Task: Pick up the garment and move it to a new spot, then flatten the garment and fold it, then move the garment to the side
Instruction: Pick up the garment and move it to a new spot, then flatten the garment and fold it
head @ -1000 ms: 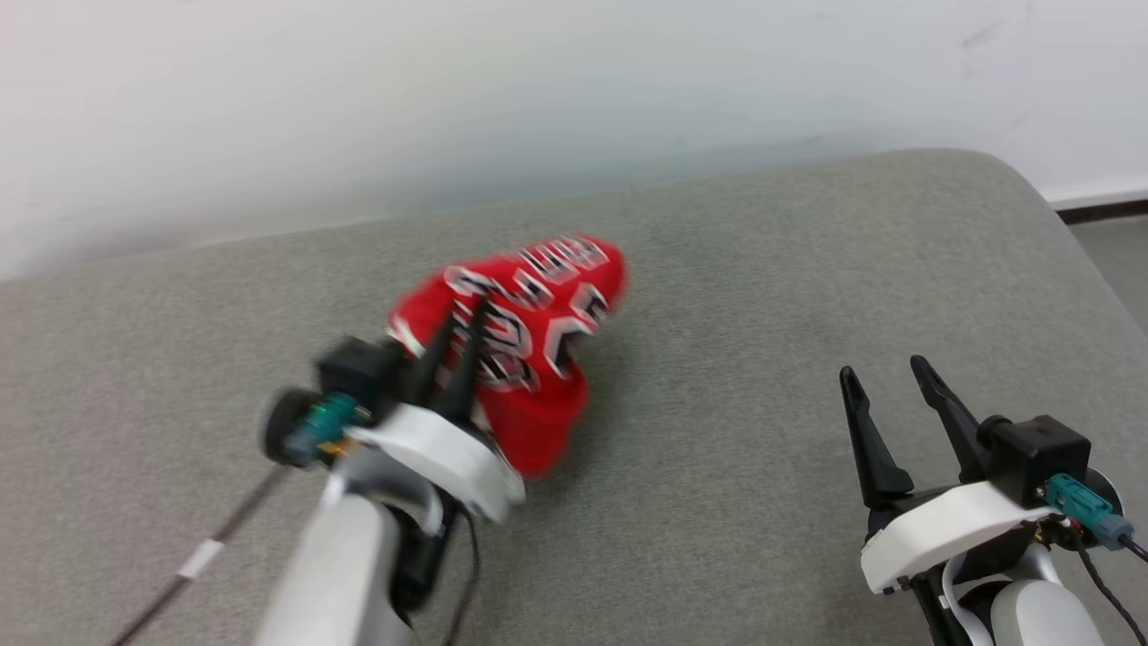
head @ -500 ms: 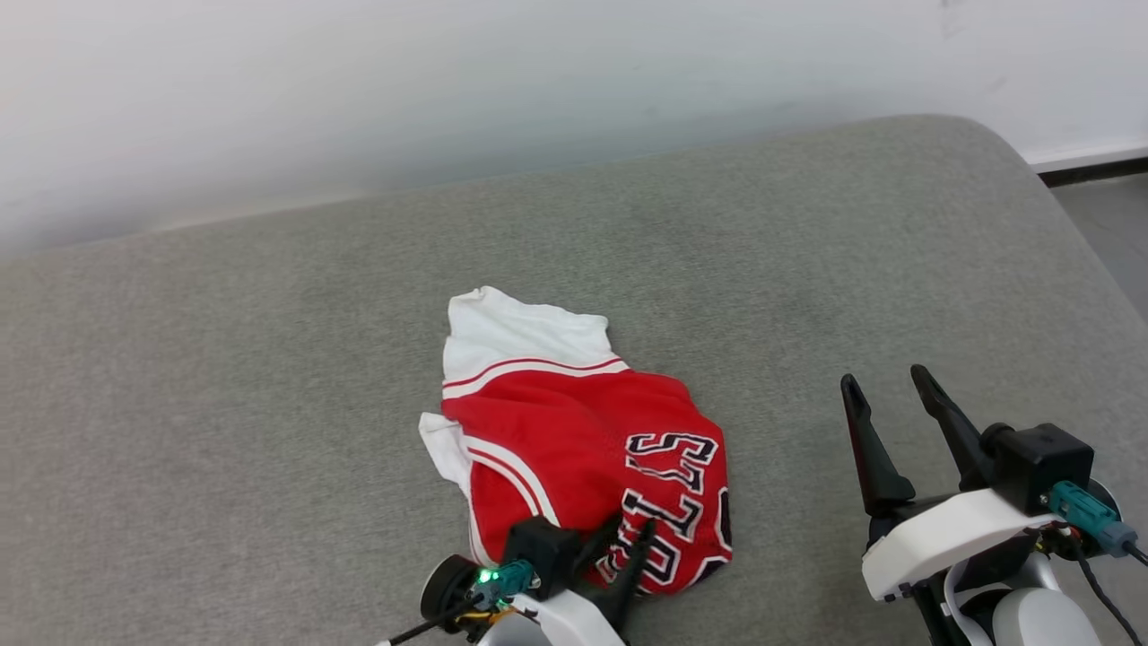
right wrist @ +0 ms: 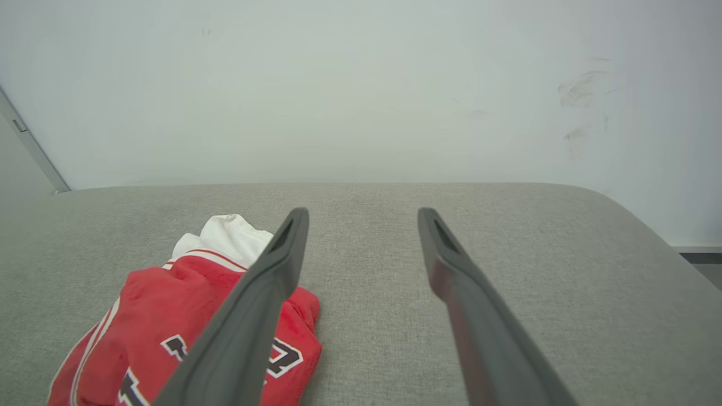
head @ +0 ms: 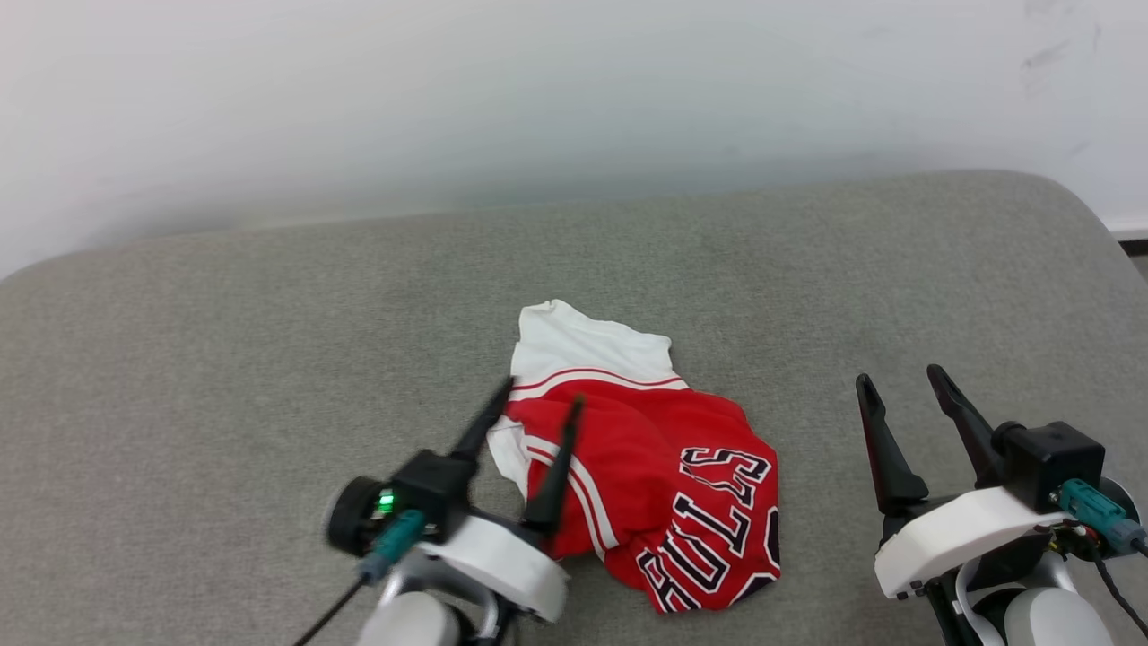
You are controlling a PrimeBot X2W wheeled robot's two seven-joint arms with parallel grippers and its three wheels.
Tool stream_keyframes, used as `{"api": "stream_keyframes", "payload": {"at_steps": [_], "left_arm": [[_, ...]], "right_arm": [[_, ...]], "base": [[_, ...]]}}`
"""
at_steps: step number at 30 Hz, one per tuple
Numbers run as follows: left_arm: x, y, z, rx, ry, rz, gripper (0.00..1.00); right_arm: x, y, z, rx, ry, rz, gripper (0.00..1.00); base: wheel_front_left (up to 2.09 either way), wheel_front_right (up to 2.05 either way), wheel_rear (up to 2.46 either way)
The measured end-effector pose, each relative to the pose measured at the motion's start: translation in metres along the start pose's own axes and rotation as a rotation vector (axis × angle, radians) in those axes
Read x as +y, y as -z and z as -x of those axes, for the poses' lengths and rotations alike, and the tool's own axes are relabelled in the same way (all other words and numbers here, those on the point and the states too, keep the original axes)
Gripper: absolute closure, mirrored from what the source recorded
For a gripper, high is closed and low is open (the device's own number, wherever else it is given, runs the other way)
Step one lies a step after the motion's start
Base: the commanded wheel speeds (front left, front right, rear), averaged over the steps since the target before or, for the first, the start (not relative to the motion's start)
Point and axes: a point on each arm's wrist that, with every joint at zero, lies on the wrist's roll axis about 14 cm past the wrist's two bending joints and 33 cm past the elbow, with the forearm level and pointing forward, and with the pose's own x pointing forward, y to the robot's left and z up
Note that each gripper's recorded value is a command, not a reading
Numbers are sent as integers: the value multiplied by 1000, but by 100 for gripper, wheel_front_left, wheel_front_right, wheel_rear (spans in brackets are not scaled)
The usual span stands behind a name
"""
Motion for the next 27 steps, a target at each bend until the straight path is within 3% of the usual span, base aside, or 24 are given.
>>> {"api": "stream_keyframes", "payload": {"at_steps": [7, 11, 27], "left_arm": [[99, -13, 40, -7, -319, -82, 0], [131, -18, 65, -1, -424, -118, 0], [133, -15, 70, 11, -434, -123, 0]], "right_arm": [[12, -2, -2, 5, -35, 15, 0], [13, 0, 0, 14, -37, 17, 0], [1, 17, 0, 84, -1, -16, 0]], "base": [[0, 0, 0], [0, 0, 0], [0, 0, 0]]}}
